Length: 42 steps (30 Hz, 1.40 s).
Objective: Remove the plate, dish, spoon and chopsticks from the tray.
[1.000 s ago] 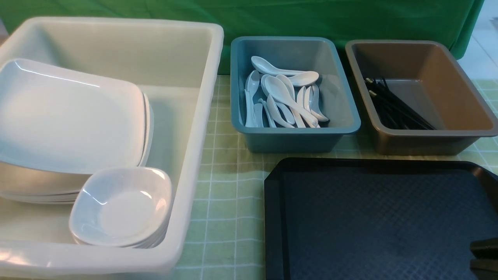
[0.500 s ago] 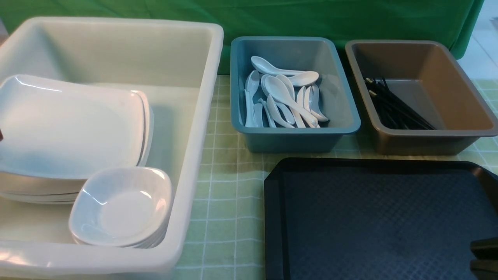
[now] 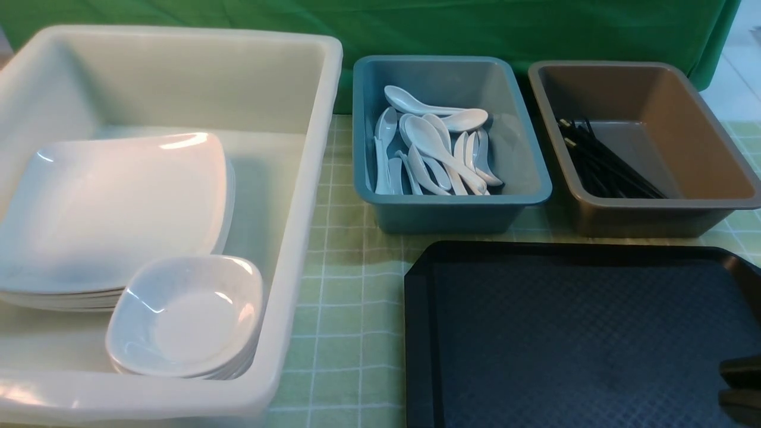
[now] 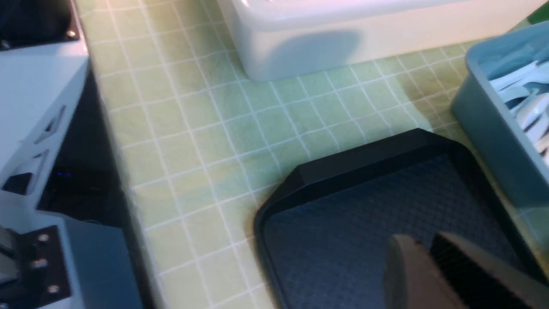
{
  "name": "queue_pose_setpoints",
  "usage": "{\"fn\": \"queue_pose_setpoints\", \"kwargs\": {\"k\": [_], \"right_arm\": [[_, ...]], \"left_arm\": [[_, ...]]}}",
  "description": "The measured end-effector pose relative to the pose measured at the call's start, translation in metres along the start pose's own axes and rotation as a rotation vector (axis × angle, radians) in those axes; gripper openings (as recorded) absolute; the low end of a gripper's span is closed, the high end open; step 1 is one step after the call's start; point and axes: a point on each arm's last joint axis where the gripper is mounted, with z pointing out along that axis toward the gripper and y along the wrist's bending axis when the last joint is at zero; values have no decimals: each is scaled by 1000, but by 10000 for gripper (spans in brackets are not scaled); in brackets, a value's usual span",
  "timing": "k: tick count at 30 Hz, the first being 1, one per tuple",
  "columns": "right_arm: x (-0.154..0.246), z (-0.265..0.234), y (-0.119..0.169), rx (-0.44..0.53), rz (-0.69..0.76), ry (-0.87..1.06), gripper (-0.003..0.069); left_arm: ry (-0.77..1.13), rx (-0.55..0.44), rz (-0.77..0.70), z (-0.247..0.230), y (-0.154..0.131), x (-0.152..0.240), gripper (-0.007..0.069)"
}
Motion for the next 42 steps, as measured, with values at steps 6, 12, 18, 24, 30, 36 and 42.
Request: {"fn": "queue_pose_setpoints", "kwargs": {"k": [6, 12, 18, 24, 30, 36, 42], "right_arm": [[7, -5, -15, 159, 16, 94, 71], [11, -29, -23, 241, 88, 64, 6], [32, -71, -24, 246, 259, -96, -3], [60, -85, -23, 270, 317, -265, -3], [86, -37, -11, 271, 226, -474, -3], [89, 4, 7, 162, 112, -632, -3], [81, 11, 15, 102, 77, -750, -2]], "left_arm": [[39, 73, 4, -7, -18, -2, 98], [88, 125, 166, -3, -75, 7, -12], [191, 119, 397, 15, -134, 35, -13], [244, 128, 519, 27, -166, 55, -13], [244, 145, 578, 33, -184, 65, -13], [237, 152, 576, 33, -186, 65, -13], [235, 152, 576, 33, -186, 65, -13]]}}
